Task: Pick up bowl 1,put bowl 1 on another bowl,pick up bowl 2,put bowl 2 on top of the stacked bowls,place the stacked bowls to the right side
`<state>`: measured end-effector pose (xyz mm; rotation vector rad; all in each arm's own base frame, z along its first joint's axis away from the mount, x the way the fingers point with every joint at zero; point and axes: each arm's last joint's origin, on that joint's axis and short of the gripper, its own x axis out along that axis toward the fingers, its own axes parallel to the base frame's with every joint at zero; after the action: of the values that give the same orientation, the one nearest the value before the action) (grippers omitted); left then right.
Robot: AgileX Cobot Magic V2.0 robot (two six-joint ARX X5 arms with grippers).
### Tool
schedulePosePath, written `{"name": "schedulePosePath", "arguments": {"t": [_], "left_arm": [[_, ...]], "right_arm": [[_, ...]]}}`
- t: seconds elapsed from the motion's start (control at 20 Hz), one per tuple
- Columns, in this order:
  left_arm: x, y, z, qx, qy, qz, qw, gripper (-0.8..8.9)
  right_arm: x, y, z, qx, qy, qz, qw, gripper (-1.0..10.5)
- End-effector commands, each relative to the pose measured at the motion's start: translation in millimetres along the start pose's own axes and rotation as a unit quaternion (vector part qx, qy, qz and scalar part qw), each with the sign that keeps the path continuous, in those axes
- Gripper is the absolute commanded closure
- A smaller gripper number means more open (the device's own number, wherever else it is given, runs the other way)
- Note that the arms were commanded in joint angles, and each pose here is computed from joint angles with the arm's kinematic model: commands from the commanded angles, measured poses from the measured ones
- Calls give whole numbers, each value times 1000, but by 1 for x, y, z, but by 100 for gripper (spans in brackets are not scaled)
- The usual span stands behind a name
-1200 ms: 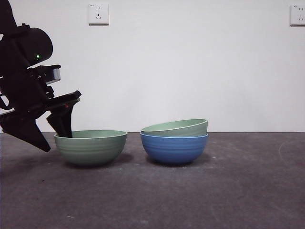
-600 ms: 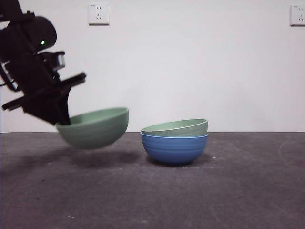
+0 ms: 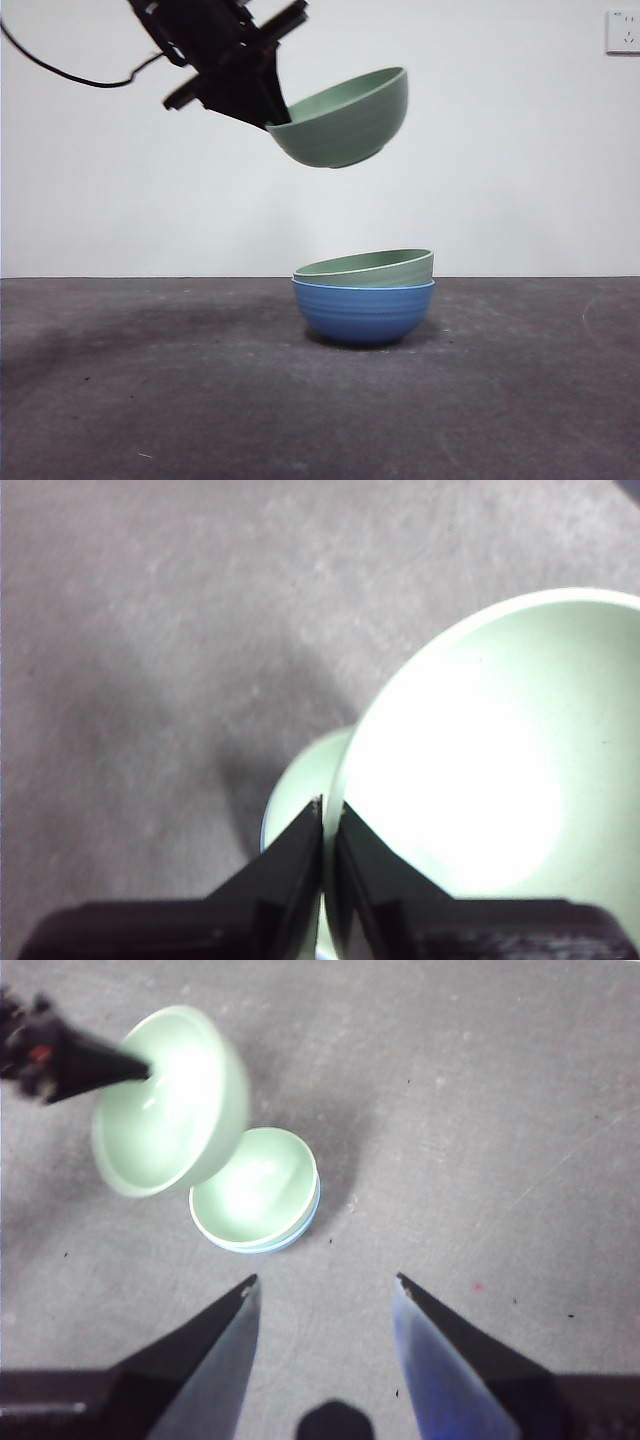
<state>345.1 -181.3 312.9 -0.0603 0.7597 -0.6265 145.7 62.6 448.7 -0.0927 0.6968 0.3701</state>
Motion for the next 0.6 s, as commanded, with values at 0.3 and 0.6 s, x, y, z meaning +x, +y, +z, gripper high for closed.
{"name": "schedulePosePath", "arguments": {"t": [0.3,0.6], "left_arm": [[64,3,-12,-16,82,-8,997,820],[91,3,-29,-15,122,2,992,820]], "right_arm": [[-1,0,0,-4,2,1,1000,725],[-1,0,0,-4,2,1,1000,725]]}}
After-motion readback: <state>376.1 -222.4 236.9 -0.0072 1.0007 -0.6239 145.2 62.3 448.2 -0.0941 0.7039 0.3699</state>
